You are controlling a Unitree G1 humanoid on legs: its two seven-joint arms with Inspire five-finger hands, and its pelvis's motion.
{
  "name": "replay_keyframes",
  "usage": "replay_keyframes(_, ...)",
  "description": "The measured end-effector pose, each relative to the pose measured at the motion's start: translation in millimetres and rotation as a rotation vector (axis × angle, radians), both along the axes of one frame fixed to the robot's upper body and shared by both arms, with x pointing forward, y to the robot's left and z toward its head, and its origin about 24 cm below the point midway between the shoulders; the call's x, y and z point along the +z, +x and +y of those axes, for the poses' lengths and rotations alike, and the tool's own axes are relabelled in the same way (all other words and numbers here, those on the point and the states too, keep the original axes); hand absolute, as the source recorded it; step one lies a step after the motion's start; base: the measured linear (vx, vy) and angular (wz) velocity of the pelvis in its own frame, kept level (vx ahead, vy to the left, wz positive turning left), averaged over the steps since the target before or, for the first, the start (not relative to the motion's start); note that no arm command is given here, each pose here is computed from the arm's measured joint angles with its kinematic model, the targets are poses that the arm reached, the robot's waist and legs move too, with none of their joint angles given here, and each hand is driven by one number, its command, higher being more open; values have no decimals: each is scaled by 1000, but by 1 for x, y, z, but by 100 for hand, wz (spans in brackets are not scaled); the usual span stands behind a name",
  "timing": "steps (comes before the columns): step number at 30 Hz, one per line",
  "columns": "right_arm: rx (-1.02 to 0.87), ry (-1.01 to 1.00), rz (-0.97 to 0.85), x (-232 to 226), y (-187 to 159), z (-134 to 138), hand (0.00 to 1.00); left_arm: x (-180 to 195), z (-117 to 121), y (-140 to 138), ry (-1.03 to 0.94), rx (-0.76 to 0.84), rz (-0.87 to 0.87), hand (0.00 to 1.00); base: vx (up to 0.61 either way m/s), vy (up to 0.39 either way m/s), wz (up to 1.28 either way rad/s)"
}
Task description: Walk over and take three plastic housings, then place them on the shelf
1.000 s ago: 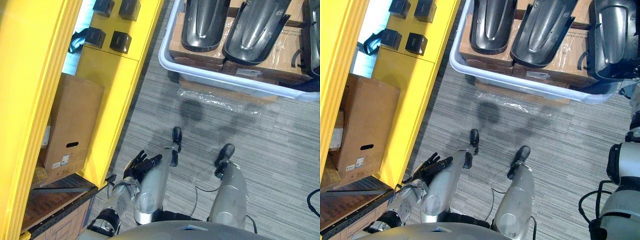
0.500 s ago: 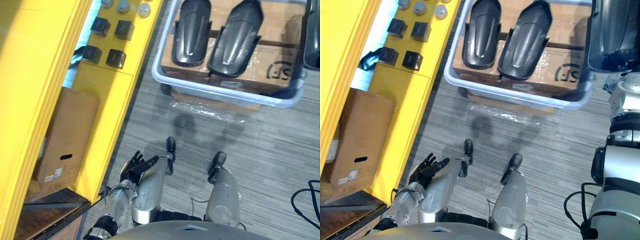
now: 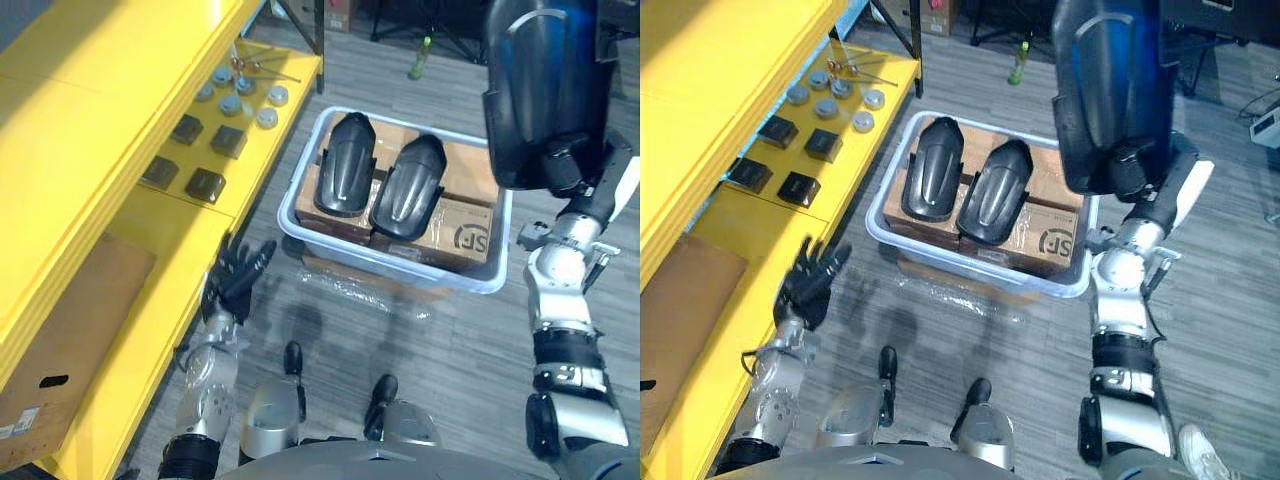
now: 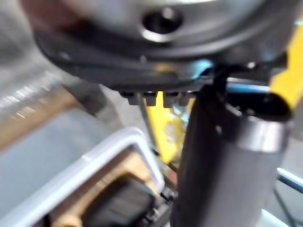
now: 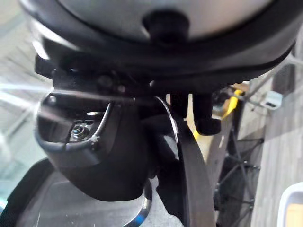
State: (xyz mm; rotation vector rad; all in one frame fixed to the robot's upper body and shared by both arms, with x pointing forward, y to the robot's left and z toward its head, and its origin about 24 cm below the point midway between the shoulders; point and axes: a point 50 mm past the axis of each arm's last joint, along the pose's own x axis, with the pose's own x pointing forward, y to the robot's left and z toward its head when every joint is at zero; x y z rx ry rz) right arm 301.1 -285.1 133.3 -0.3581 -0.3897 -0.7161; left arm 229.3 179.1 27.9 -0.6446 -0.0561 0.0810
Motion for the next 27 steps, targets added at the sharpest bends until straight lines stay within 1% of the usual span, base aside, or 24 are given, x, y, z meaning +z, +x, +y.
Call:
replay_keyframes(1, 19, -24, -10, 1, -2, 8, 0, 19, -6, 3, -1, -27, -82, 100, 59, 30, -3)
replay_keyframes(2, 32, -30, -20, 1, -2, 12, 0, 27, -9, 5, -2, -41, -119, 100, 43, 26, -5)
replay_keyframes(3, 66, -29, -45, 1, -3, 22, 0, 40, -16, 9, -3, -83, -183, 100, 28, 19, -5)
replay_keyframes(4, 76, -27, -58, 1, -4, 26, 0, 43, -21, 10, -5, -104, -199, 100, 42, 18, -5)
replay_keyframes(5, 111, -23, -92, 2, -6, 37, 0, 49, -31, 15, -12, -152, -225, 100, 25, 4, -4)
replay_keyframes(8, 184, -23, -136, 6, -5, 59, 0, 49, -47, 16, -22, -224, -219, 100, -20, 1, -10)
replay_keyframes(11, 277, -2, -161, 4, -5, 87, 0, 46, -71, 16, -44, -344, -174, 100, -29, 4, -5)
replay_keyframes(14, 327, 16, -126, -7, -7, 101, 0, 46, -78, 16, -74, -372, -163, 100, -46, 5, 2)
replay_keyframes(21, 456, 61, -43, -29, -13, 135, 0, 47, -80, 16, -71, -383, -173, 100, -11, 7, 3)
replay_keyframes(22, 481, 65, -39, -30, -14, 142, 0, 47, -82, 15, -72, -391, -174, 100, 0, 0, 0)
replay_keyframes(27, 549, 84, -10, -37, -17, 159, 0, 47, -93, 12, -72, -437, -172, 100, 22, 26, 4)
